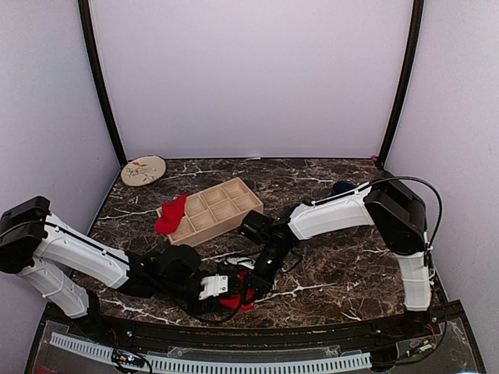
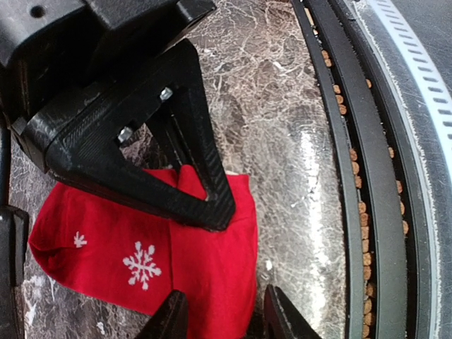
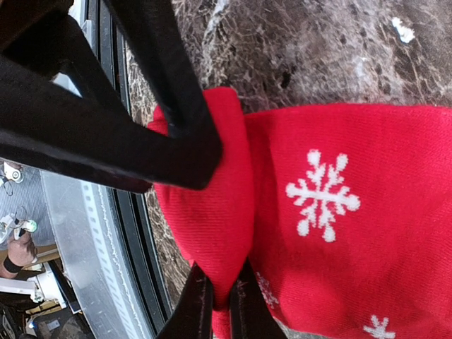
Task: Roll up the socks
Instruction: Roll the sock at the center of the board.
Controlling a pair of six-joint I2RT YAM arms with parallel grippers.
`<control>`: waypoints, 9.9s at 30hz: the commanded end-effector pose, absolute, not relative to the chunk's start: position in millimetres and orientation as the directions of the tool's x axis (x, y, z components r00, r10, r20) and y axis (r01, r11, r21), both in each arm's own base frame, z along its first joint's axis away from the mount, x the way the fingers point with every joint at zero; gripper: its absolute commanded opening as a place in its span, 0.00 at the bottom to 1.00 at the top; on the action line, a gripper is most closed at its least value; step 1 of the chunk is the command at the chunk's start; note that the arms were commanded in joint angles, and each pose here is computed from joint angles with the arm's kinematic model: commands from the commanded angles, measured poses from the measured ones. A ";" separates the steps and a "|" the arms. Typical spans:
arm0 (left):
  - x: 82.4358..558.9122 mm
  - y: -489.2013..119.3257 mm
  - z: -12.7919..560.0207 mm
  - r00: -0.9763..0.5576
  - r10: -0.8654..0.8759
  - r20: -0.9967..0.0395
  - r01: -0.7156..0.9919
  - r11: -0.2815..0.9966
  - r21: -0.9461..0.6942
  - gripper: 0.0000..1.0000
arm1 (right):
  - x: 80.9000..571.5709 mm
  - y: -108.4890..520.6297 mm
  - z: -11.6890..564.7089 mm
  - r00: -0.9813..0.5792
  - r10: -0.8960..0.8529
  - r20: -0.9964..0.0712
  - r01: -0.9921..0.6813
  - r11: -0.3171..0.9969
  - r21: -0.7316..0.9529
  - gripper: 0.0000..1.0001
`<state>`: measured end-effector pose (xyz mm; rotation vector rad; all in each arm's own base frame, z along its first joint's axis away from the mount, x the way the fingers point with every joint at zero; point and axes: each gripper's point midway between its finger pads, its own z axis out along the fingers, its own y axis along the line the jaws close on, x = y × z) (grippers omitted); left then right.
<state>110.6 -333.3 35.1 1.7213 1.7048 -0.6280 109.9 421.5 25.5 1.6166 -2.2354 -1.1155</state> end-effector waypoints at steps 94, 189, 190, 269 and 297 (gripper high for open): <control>134.8 -365.9 21.8 -0.344 0.818 -0.461 0.750 -0.056 -0.659 0.00 | 136.2 363.1 77.7 -0.139 -0.647 -0.750 -0.938 0.329 -0.110 0.58; 202.9 -365.9 48.9 -0.547 0.501 -0.670 0.834 0.258 -0.488 0.35 | 114.2 363.6 16.2 -0.387 -0.775 -0.499 -0.916 0.262 0.305 0.00; 203.8 -365.2 50.5 -0.546 0.489 -0.680 0.836 0.263 -0.481 0.35 | 113.7 362.9 16.6 -0.400 -0.773 -0.492 -0.909 0.265 0.322 0.00; 119.9 -406.3 23.7 0.197 0.636 -0.746 0.957 -0.289 0.007 0.42 | 110.5 350.6 29.2 -0.701 -0.689 -0.185 -0.481 0.265 0.835 0.00; 108.5 -404.9 2.4 0.142 0.729 -0.670 0.919 -0.348 -0.184 0.01 | 129.2 332.1 31.6 -0.742 -0.639 -0.203 -0.523 0.363 0.771 0.25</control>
